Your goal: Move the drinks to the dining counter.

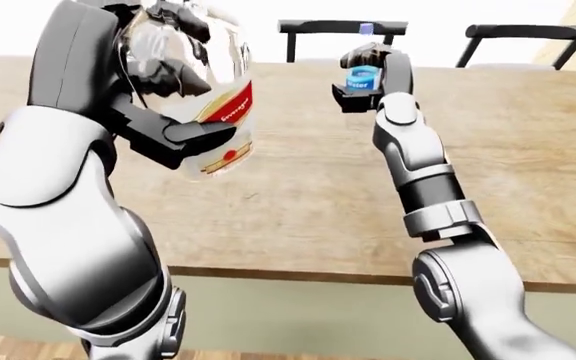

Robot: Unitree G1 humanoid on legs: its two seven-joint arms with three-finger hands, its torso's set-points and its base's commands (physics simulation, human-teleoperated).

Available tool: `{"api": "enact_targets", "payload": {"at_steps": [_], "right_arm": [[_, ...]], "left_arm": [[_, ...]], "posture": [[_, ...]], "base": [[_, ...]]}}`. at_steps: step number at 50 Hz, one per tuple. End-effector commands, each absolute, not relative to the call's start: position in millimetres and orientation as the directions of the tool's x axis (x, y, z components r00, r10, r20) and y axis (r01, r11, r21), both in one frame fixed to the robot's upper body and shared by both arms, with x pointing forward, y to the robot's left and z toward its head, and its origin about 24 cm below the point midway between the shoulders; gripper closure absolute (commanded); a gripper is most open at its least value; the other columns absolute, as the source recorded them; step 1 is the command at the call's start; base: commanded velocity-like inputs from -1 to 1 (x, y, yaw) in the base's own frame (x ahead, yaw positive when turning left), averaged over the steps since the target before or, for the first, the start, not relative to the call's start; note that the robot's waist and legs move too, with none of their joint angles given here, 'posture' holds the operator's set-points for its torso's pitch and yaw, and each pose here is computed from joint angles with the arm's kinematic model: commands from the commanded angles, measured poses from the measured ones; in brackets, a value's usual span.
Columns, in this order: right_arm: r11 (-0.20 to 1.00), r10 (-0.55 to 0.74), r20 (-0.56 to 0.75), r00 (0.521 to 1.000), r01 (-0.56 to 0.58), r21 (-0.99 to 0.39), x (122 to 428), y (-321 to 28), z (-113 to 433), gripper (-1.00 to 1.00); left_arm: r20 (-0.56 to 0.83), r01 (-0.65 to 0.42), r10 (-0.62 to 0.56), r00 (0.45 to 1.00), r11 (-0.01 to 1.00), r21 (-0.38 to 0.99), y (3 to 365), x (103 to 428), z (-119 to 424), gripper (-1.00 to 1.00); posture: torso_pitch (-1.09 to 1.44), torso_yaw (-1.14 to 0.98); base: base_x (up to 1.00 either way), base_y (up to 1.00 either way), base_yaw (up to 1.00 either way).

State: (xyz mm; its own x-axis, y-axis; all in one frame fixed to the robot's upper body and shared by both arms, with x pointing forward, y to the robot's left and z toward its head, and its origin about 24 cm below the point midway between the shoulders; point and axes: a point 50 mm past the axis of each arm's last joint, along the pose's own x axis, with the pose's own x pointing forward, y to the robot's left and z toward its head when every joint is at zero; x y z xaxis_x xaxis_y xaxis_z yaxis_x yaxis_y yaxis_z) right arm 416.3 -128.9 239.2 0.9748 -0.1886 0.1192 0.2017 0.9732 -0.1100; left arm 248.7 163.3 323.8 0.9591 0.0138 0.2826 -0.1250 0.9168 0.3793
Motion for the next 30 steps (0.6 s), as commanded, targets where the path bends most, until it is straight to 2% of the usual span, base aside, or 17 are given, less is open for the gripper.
{"api": "enact_targets", "payload": {"at_steps": [1, 30], "right_arm": [[0.975, -0.191, 0.304, 0.933, 0.216, -0.05, 410.2, -129.5, 281.5, 1.0], [0.972, -0.212, 0.257, 0.943, 0.232, -0.048, 418.4, -135.5, 239.4, 1.0]], "left_arm": [[0.36, -0.164, 0.017, 0.933, 0.91, 0.381, 162.7, 241.7, 335.8, 1.0], [0.352, -0.16, 0.017, 0.936, 0.911, 0.38, 162.4, 243.5, 328.7, 1.0]], "posture": [[0.0, 0.0], [0.0, 0.0]], "base": [[0.0, 0.0, 0.0], [0.0, 0.0, 0.0]]}}
